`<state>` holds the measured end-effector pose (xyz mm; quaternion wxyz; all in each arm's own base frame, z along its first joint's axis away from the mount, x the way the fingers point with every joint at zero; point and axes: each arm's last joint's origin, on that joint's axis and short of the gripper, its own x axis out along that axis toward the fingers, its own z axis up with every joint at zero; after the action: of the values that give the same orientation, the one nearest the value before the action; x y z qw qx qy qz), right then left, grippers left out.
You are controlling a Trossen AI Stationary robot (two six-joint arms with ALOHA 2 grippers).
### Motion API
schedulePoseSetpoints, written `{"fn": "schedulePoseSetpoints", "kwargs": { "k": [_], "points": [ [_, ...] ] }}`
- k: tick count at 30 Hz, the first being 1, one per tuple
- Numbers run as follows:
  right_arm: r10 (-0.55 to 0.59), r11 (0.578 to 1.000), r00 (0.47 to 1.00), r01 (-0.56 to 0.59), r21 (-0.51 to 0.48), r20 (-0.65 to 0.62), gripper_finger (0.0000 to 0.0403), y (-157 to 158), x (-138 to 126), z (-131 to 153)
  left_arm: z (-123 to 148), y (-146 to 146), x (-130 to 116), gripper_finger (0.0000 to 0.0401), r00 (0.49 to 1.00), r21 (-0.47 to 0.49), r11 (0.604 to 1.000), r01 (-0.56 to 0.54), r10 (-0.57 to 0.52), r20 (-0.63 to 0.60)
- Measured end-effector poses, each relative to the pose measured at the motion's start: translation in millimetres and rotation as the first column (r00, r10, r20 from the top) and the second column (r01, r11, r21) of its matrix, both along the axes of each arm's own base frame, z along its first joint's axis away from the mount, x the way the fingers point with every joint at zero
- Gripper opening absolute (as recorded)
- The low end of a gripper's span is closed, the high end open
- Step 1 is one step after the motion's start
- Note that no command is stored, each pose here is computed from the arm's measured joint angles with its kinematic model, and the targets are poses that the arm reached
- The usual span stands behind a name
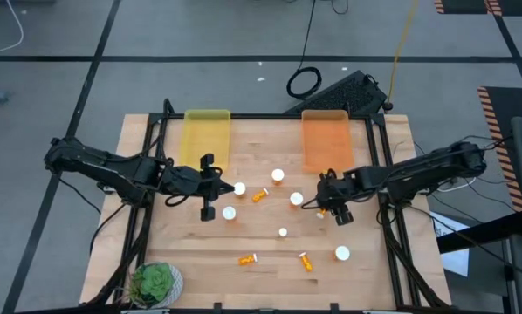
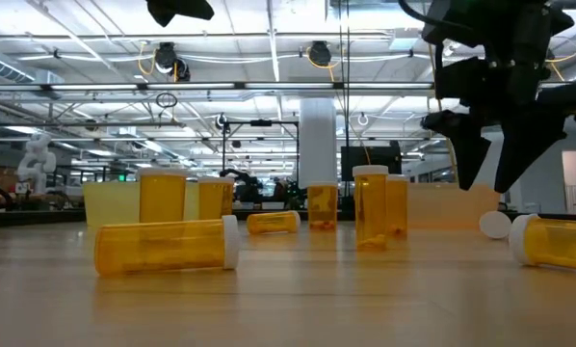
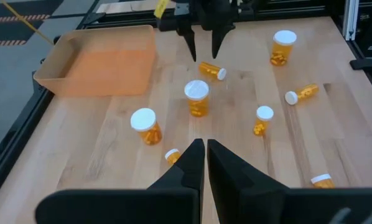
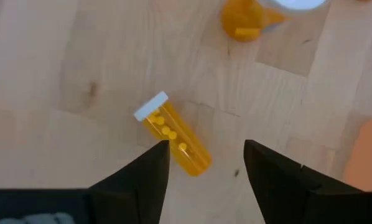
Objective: Pick and place medicine bottles into bin by pill shape (circle, oval)
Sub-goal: Put the small orange pill bottle into the orange bin
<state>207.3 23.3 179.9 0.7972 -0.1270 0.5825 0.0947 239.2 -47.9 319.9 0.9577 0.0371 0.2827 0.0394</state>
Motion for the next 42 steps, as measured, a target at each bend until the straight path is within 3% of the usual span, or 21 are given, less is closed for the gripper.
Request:
{"fn": "schedulePoseSetpoints", "kwargs": {
  "k": [15, 26, 42],
  "points": [
    [0.161, 0.985, 0.973, -0.170, -0.042, -0.167, 0.0196, 0.7, 5.0, -25.5, 0.0, 0.1, 0.0, 0.0024, 1.000, 0.013, 1.000, 0.009, -0.009, -0.002],
    [0.192, 0.975, 0.954, -0.213, -0.067, -0.229, 0.0193, -1.9, 11.5, -41.4, 0.0, 0.1, 0.0, 0.0024, 1.000, 0.013, 1.000, 0.009, -0.009, -0.002],
    [0.128, 0.988, 0.964, -0.145, -0.058, -0.231, 0.0104, -3.3, 10.9, -41.5, -0.2, 0.0, 0.0, 0.0024, 1.000, 0.019, 1.000, 0.013, -0.013, -0.004]
  ]
}}
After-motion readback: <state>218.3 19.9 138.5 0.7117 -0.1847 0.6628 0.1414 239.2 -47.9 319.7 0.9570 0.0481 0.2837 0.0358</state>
